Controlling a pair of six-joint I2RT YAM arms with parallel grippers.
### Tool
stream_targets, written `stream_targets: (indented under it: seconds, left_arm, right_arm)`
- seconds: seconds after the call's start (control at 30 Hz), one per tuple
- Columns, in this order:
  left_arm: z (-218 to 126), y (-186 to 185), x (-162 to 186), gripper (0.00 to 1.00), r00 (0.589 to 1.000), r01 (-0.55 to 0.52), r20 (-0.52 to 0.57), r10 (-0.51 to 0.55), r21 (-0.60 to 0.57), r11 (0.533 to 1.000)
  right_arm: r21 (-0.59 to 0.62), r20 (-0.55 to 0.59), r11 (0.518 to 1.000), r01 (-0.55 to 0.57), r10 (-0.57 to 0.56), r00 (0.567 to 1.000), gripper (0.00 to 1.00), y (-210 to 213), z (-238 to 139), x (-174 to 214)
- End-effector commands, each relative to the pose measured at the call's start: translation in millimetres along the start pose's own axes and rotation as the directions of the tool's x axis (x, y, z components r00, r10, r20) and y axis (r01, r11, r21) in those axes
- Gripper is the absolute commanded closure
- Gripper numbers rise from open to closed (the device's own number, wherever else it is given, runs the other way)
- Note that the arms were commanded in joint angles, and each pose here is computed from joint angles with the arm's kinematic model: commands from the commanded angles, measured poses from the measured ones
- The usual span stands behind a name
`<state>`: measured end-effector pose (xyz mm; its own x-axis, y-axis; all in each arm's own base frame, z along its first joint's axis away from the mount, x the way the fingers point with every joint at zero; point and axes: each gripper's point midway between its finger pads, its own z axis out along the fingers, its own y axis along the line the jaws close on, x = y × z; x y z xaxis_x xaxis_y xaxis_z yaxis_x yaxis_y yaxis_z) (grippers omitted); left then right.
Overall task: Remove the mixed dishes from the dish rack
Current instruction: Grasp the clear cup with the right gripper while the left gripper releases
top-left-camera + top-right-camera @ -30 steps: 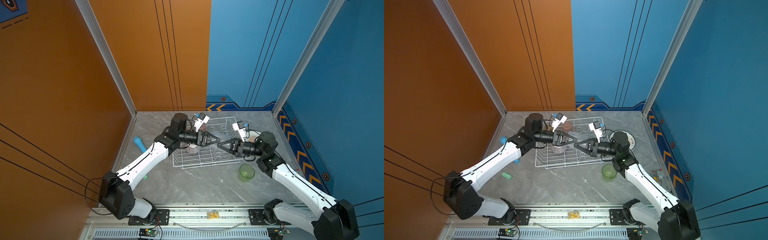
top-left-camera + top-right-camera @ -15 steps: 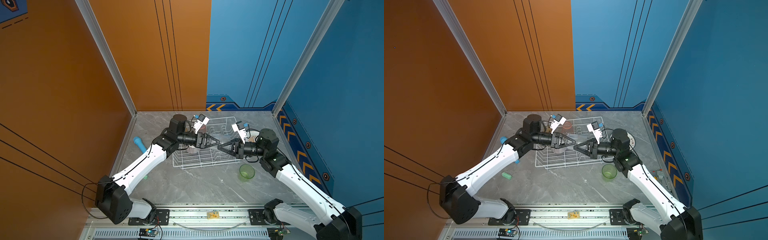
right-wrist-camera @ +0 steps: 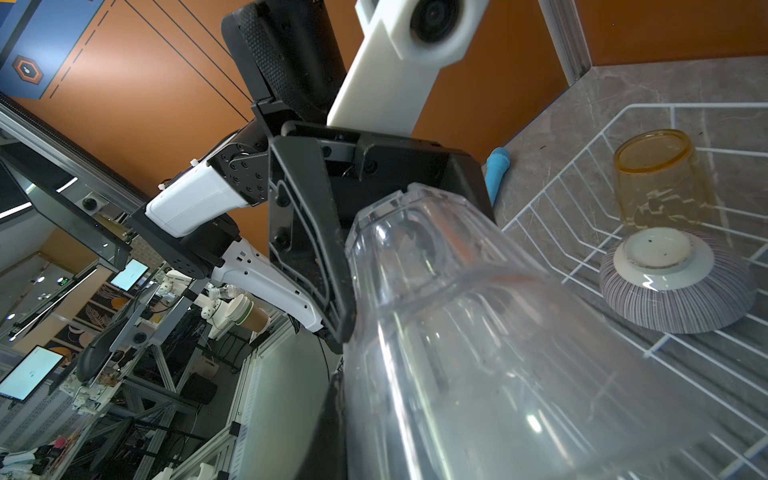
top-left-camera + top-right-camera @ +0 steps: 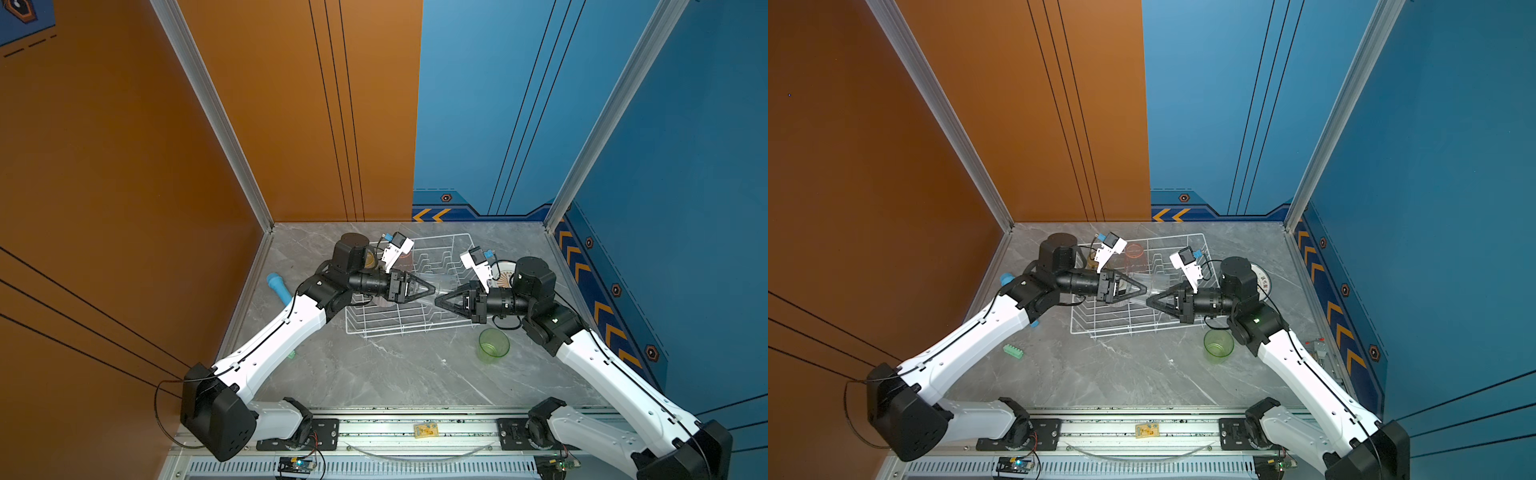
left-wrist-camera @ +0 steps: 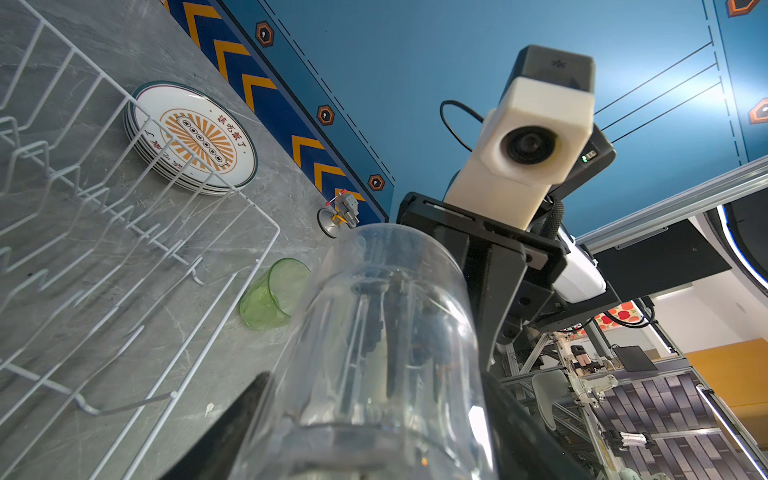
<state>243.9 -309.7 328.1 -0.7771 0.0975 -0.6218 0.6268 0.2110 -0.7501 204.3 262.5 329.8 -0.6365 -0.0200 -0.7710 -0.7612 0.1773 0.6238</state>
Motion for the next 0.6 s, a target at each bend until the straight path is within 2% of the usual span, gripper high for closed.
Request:
stream_targets:
  seconds: [0.0,0.57]
  left_arm:
    - [-17.9,34.6,-21.7,0.27,0.992,-0.025,0.118,0.048,-0.186,0.982]
    - [-17.6,17.9,-25.1,0.18,0.989,-0.030,0.140,0.045,-0.110,0.993]
  right_arm:
    - [0.064,0.014,0.997,-0.043,0.043,0.999,1.00,3.7,-9.1,-2.1]
    - [0.026,0.007,0.999,-0.038,0.038,0.999,1.00,13.6,-2.3,-4.4]
